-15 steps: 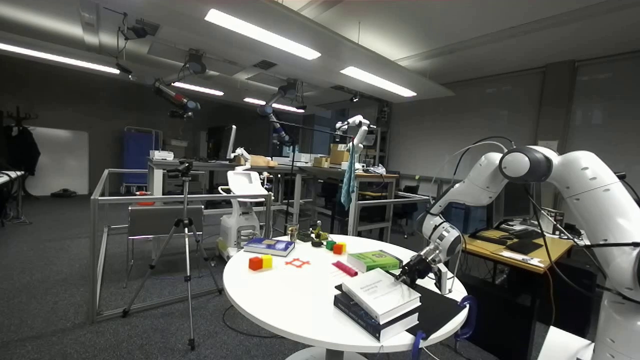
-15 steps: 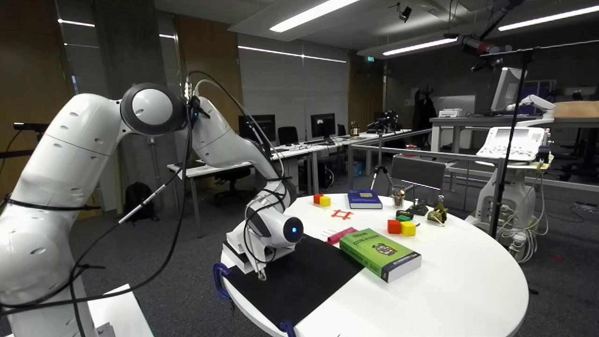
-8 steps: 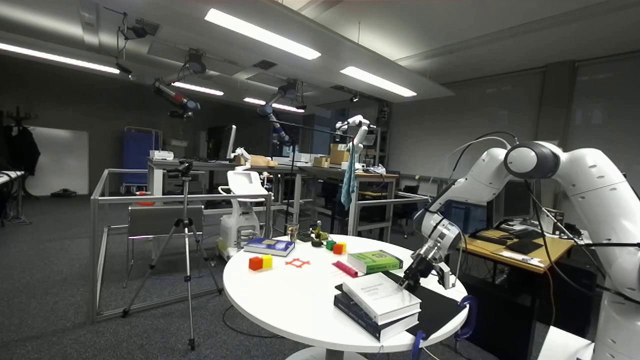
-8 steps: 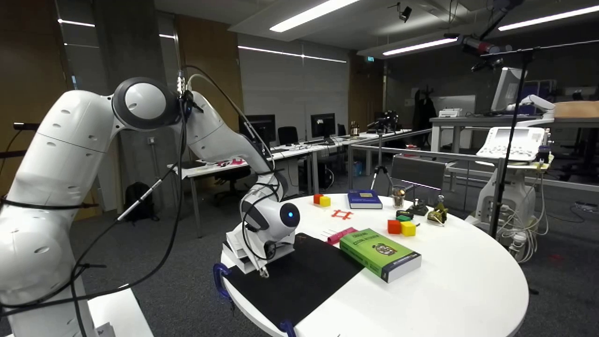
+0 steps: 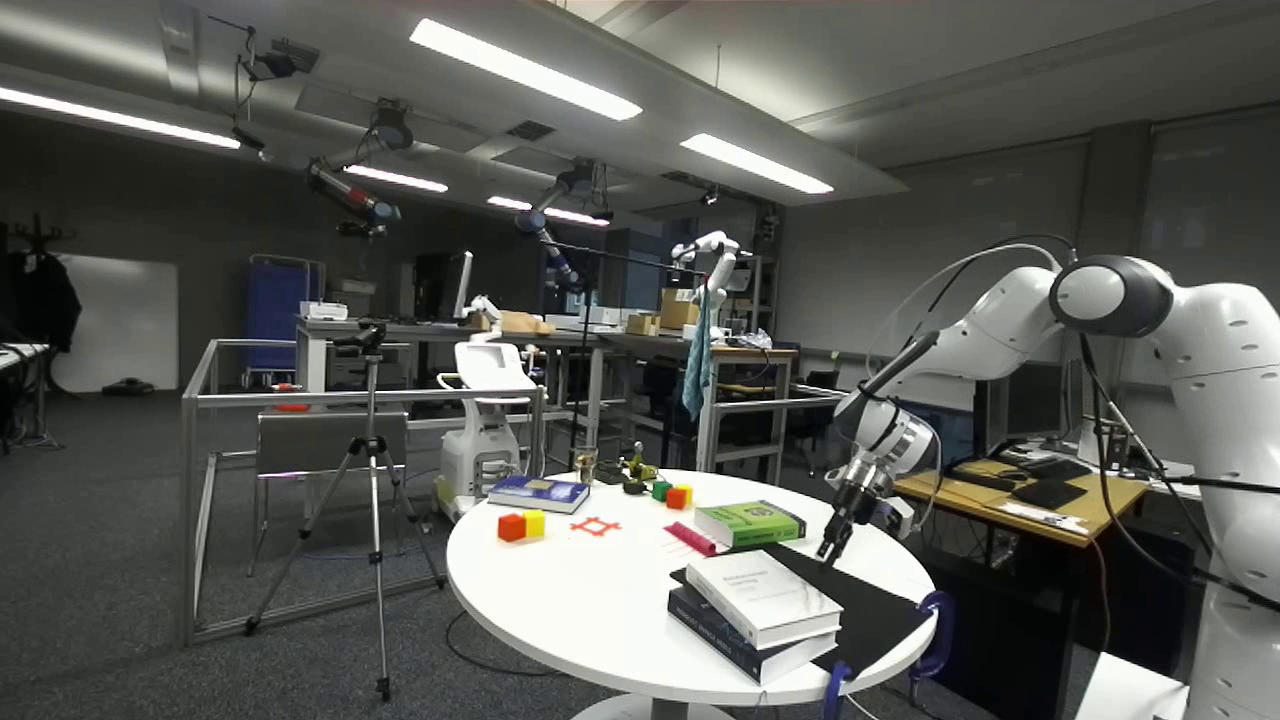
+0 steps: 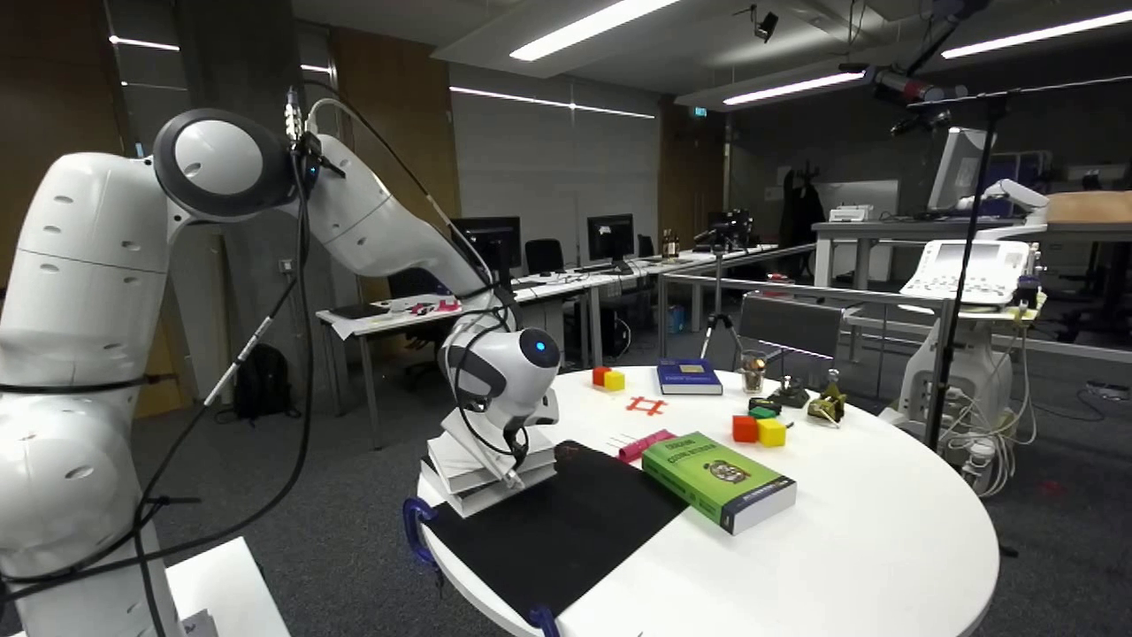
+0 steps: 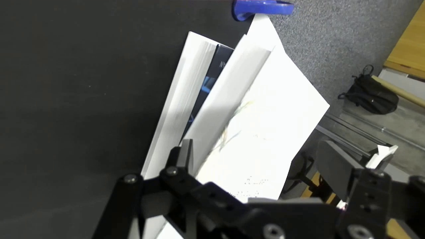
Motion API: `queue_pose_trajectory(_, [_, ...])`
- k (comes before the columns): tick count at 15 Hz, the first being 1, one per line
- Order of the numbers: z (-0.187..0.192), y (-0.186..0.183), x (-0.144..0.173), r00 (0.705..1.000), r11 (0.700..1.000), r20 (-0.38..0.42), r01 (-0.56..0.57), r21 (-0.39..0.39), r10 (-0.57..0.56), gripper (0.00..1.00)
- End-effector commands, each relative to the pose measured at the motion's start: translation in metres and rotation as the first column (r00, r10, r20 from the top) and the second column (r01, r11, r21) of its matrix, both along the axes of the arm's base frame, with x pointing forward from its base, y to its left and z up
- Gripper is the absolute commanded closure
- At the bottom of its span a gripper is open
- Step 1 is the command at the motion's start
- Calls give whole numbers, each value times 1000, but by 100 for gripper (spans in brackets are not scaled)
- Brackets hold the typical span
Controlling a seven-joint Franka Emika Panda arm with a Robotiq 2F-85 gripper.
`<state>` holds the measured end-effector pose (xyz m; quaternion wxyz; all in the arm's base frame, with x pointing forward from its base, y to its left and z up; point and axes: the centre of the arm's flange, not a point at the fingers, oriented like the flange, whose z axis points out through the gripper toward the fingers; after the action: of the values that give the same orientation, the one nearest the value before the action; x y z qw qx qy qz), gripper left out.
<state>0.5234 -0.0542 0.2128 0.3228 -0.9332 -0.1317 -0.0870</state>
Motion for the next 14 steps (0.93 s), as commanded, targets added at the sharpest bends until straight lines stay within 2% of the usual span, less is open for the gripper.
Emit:
queue_pose_trajectory(1, [36, 8, -25, 999, 997, 12, -47, -57, 48, 0])
queue_pose_trajectory(4, [48, 9, -27, 993, 990, 30, -107, -92, 110, 0])
queue_pose_trajectory(9, [79, -4, -26, 985, 964, 11, -165, -207, 171, 0])
queue_pose_trajectory(14, [129, -13, -25, 981, 951, 64, -160, -264, 182, 0])
